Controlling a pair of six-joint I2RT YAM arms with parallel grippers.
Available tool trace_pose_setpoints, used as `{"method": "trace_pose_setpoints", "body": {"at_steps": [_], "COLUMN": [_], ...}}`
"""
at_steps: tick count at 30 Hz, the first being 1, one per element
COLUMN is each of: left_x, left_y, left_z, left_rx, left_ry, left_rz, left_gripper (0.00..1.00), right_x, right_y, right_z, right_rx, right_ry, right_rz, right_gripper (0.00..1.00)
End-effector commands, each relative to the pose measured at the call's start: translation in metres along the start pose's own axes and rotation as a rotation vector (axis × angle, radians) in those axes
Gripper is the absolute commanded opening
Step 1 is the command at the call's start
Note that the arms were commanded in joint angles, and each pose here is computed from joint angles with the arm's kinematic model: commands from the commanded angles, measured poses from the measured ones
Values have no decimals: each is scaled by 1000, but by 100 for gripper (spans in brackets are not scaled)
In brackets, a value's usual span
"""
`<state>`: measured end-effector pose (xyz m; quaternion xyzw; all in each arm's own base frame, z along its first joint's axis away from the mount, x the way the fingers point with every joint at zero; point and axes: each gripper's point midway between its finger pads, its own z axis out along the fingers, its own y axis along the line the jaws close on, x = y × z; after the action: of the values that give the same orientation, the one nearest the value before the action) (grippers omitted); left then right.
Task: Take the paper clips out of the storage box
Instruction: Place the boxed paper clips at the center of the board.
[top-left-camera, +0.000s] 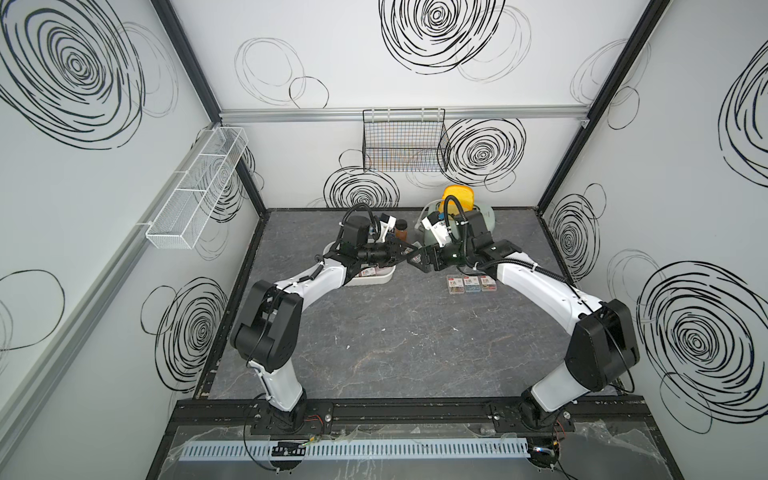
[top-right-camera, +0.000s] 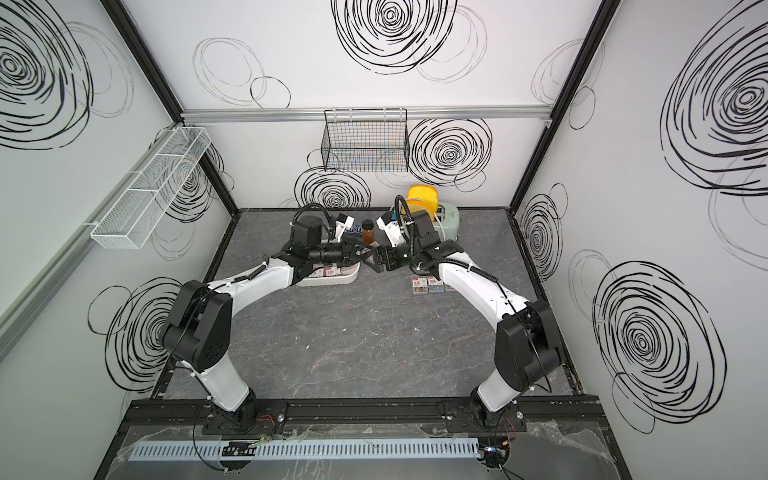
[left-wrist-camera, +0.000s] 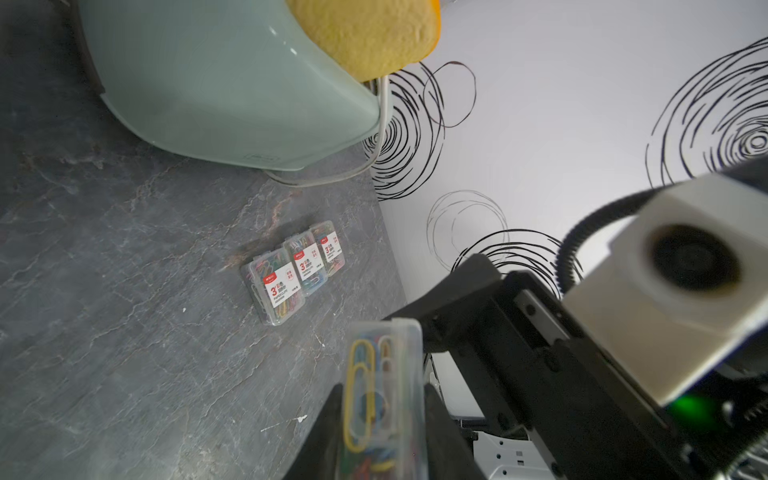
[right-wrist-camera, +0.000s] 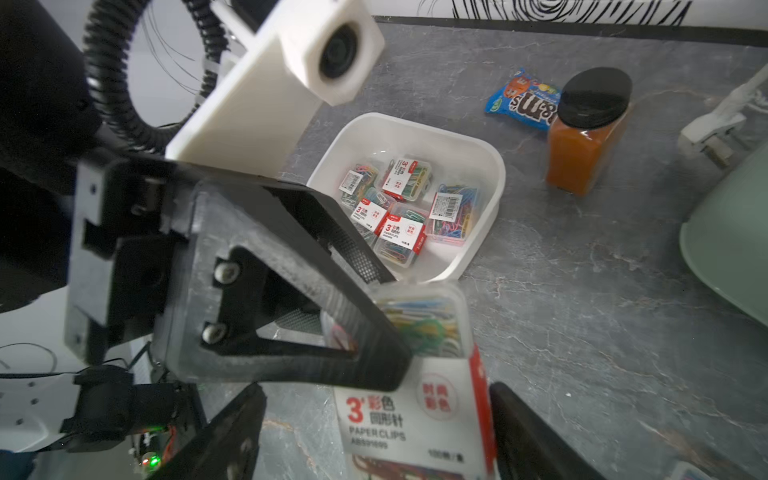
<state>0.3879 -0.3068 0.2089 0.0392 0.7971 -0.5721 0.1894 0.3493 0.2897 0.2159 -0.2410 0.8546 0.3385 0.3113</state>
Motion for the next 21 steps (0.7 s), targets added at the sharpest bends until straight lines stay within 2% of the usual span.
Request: {"method": "trace_pose_setpoints", "body": {"at_steps": [1,5,10,18,21], "left_x": [3,6,7,13,14], "left_y": [-16,-18,-23,-22,-21], "left_z": [11,13,12,13,14], "left_rx": [21,28,43,52,51], "left_ry": [15,22,20,33,39], "left_rz": [31,28,32,30,31], "left_gripper": [23,23,24,26,30], "right_x": [-2,1,8,13,16], "right_y": [-16,-12,-15,-13,-15], "right_z": [-9,-9,-8,-7,-6], "right_rx": [154,209,224,215,221], "right_ry": [-27,-26,-11,-9,0], "right_rz": [-77,-131,-139,-146,-141], "right_gripper": [85,83,75,50,36]}}
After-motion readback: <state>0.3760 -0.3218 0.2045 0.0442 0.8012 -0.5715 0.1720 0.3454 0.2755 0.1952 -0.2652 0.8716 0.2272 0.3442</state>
